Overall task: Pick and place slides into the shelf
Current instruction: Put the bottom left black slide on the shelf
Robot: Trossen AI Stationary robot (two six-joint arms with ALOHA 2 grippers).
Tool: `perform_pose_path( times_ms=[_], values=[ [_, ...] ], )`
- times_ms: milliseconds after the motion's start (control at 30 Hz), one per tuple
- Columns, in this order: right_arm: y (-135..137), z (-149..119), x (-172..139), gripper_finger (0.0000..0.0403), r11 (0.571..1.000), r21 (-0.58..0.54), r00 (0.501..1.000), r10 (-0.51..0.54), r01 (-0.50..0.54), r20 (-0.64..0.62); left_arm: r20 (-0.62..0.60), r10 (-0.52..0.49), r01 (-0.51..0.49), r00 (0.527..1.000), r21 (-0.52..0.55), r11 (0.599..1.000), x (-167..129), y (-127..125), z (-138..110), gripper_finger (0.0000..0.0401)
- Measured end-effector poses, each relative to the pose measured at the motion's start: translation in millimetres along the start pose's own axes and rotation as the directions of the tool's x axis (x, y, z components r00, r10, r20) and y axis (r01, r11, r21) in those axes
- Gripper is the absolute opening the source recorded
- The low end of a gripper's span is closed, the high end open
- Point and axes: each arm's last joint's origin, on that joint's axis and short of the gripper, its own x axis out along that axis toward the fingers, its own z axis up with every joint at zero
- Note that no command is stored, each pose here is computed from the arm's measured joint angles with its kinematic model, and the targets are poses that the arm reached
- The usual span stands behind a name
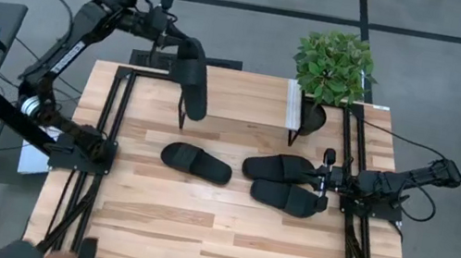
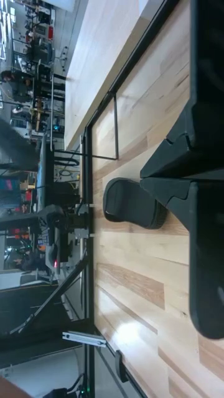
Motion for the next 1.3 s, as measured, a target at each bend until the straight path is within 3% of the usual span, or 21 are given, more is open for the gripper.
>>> perform_pose_path(
  times_ms=[300, 633, 1300],
  values=[
    [0.0, 0.0, 0.0, 0.0000, 1.000, 0.000, 1.000, 0.000, 0.000, 0.000, -0.026, -0.113, 0.110, 0.993, -0.085, 0.990, 22.8, 39.6, -12.7, 0.0011],
    [0.0, -0.1, 0.0, 0.0000, 1.000, 0.000, 1.000, 0.000, 0.000, 0.000, -0.156, -0.241, 0.210, 0.958, -0.191, 0.959, 43.7, 57.9, -30.8, 0.0011],
    [0.0, 0.0, 0.0, 0.0000, 1.000, 0.000, 1.000, 0.000, 0.000, 0.000, -0.142, -0.286, 0.273, 0.948, -0.106, 0.956, 54.3, 59.4, -35.0, 0.0011]
  ],
)
